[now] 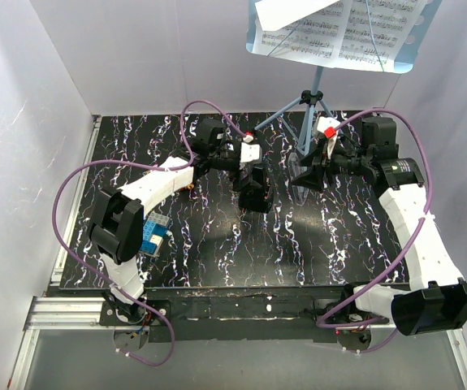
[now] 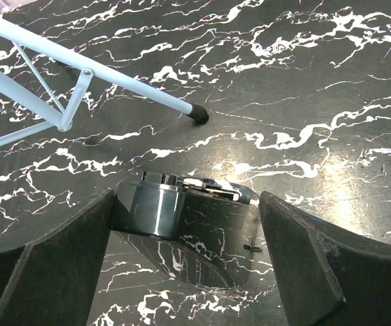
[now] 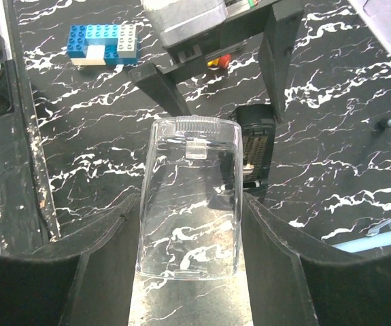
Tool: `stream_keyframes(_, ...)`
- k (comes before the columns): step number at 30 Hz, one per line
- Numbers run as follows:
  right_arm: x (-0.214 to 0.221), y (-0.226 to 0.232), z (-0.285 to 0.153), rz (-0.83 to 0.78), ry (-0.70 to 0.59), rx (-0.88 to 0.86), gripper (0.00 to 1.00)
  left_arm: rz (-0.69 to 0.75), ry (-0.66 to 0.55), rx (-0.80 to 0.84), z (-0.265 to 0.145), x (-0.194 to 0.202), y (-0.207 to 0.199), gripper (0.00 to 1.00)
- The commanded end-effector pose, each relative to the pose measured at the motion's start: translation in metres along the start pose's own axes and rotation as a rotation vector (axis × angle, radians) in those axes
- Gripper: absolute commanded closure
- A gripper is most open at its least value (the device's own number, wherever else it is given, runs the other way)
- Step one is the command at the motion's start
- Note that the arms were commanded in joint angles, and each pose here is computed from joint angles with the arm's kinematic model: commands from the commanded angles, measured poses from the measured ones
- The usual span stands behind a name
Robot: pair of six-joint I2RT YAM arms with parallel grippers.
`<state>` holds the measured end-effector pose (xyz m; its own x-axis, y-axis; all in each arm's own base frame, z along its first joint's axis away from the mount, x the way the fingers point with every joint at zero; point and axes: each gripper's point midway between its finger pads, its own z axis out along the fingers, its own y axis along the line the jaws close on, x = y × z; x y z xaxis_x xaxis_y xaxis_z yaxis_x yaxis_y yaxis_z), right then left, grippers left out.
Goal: Pack up the instrument practice props
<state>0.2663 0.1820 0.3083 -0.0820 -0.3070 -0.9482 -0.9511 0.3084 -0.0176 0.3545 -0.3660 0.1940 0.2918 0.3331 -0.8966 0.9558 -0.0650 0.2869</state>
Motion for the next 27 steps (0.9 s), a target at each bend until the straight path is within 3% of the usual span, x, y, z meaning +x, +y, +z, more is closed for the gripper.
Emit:
stream_keyframes(1, 0.003, 0.012, -0.003, 0.004, 0.015, -0.051, 0.99, -0.016, -0.028, 0.059, 0.000, -0.007, -0.015, 0.14)
stream_keyframes(14, 0.020, 0.024, -0.003, 0.042, 0.084, -0.137, 0.99, -0.077, 0.004, 0.146, -0.004, -0.005, -0.045, 0.38)
stream_keyframes(18, 0.026, 0.027, 0.000, 0.005, 0.100, -0.164, 0.99, -0.075, 0.047, 0.123, -0.008, 0.004, -0.046, 0.59)
stream_keyframes(22, 0.029, 0.036, 0.007, -0.021, 0.098, -0.212, 0.99, -0.094, 0.071, 0.121, -0.016, 0.001, -0.051, 0.70)
stream_keyframes(26, 0.041, 0.053, 0.016, -0.114, 0.124, -0.317, 0.99, -0.134, 0.089, 0.148, -0.028, -0.008, -0.063, 1.00)
stream_keyframes(27, 0.046, 0.059, 0.018, -0.131, 0.133, -0.351, 0.99, -0.144, 0.090, 0.154, -0.033, -0.011, -0.067, 1.00)
